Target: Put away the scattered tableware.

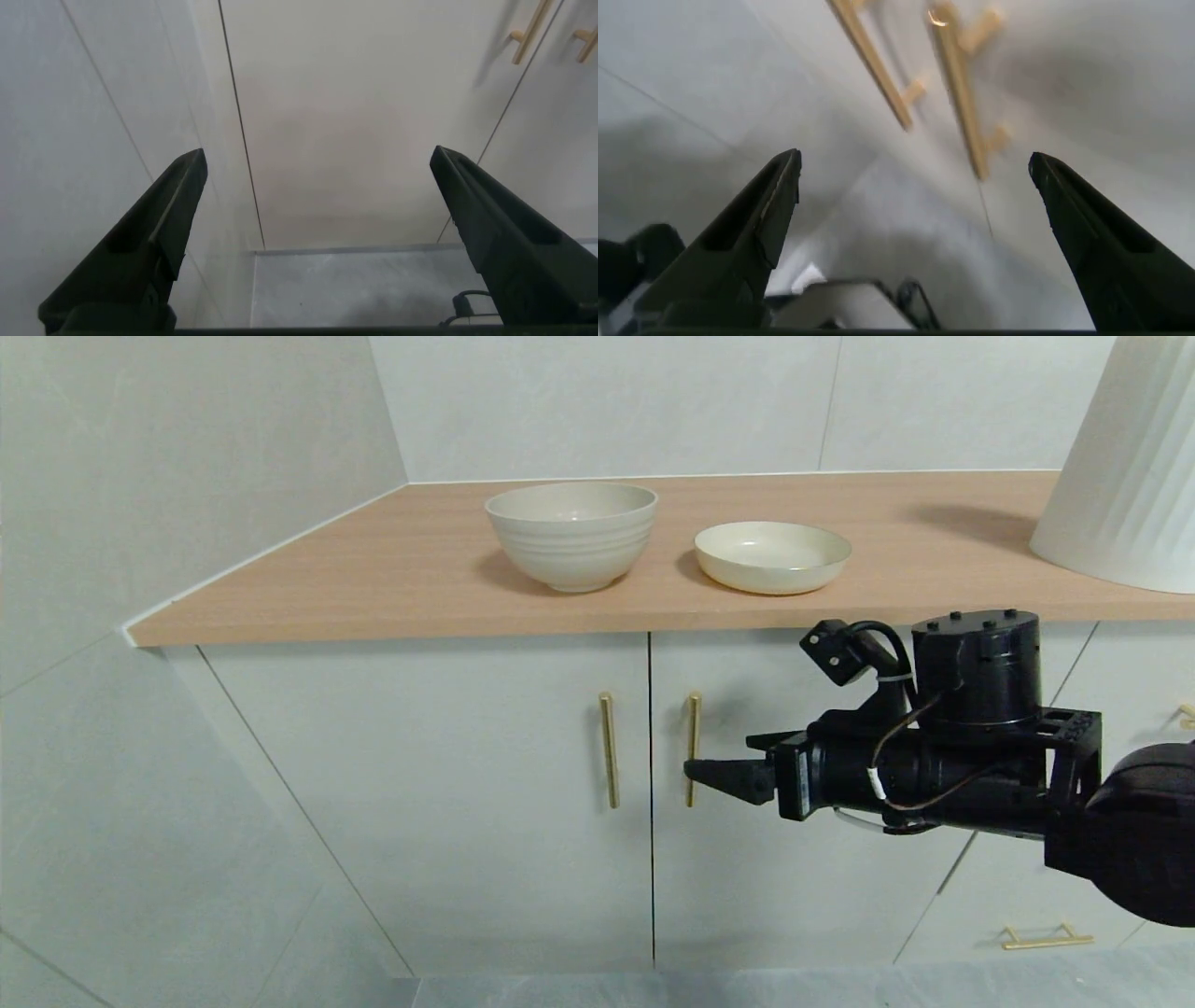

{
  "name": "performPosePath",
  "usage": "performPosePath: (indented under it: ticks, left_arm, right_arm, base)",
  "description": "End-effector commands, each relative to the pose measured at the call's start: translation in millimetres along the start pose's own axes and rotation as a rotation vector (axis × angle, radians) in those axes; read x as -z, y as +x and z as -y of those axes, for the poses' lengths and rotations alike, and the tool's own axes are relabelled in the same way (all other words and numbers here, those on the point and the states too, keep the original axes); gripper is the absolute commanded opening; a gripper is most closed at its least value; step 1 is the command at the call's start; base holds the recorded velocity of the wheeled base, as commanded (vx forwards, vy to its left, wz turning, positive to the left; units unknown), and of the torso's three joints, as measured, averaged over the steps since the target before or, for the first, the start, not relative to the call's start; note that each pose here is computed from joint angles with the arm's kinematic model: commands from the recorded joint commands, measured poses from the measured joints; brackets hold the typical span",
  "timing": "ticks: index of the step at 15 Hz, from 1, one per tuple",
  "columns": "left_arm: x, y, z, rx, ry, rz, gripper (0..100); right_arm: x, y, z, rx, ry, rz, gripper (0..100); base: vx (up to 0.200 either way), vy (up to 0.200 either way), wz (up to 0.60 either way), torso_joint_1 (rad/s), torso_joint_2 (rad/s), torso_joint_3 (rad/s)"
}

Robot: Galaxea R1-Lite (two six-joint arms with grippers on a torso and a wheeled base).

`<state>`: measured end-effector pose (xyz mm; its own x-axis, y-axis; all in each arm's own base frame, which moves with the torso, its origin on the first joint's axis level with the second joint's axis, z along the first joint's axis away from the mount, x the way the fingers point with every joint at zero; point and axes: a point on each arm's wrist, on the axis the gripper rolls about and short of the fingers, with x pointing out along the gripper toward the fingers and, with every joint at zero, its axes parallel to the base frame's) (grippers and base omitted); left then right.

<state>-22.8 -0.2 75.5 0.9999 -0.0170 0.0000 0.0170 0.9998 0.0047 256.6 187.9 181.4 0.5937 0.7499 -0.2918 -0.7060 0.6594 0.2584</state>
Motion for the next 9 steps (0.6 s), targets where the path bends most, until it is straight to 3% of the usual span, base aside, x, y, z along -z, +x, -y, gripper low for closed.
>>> performPosePath:
  ticks: [1,9]
  left_arm:
    - [0.0,0,0.0,0.000,0.000,-0.002,100]
    - [0.0,0,0.0,0.000,0.000,-0.002,100]
  right_arm:
    - [13,22,2,-0.011,0.015,-0.003,100]
    - [31,55,15,0.015,0.044,0.064,100]
  base:
    - [0.000,0.000,0.00,0.000,0.00,0.000]
    - [0.000,0.000,0.00,0.000,0.00,0.000]
